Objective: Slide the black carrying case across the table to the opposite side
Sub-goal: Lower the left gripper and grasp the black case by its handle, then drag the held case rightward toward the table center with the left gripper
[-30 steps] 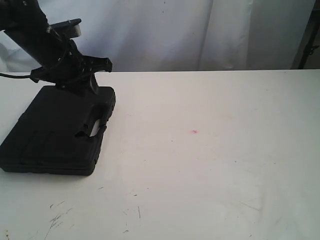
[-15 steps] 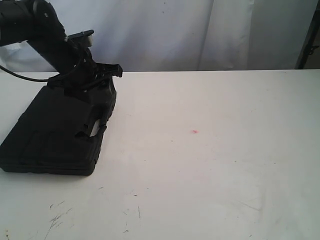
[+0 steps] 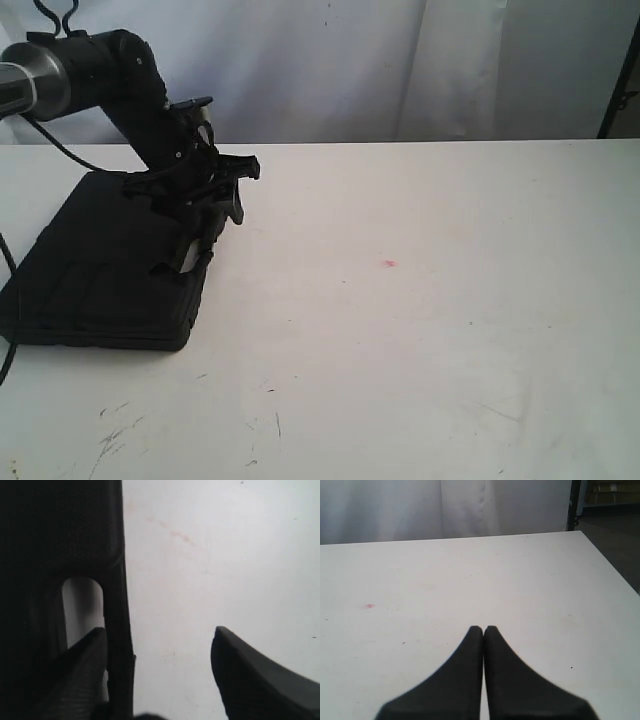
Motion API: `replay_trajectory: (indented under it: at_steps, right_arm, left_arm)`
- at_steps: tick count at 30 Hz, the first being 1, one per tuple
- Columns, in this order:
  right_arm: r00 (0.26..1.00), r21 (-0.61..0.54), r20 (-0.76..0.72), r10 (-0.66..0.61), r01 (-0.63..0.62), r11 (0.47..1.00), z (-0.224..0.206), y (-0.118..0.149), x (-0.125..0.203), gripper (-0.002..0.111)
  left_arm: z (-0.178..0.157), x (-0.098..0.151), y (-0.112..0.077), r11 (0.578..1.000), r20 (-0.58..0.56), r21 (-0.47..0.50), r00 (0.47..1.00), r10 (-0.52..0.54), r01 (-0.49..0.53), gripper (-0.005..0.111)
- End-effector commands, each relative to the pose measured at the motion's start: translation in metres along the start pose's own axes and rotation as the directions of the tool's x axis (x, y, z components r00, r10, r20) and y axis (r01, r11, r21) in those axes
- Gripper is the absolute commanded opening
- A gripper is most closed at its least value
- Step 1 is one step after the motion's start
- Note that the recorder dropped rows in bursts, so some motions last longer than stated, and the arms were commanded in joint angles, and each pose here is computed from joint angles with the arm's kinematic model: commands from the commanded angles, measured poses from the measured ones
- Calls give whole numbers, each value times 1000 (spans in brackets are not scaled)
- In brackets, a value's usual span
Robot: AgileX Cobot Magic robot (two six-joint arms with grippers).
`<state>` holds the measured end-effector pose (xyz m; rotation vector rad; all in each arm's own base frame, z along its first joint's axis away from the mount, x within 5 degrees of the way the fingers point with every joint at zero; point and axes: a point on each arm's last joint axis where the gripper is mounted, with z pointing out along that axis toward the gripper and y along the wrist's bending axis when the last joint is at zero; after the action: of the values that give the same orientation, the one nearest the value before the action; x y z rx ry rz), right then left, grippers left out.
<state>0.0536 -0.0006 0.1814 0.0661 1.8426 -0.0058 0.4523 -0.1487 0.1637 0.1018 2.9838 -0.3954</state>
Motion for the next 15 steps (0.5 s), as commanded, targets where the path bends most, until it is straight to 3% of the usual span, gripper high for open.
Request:
replay_trajectory:
  at_steps: [1,15]
  right_arm:
    - [1000,9,16,-1,1,1000,0,-1,-1,0]
    - [1000,9,16,-1,1,1000,0,-1,-1,0]
  left_arm:
    - [8,0,5,998,-13,-59,1000,-18,17,58]
    - [46,4,10,997,-79,-70,996,-30,25,58]
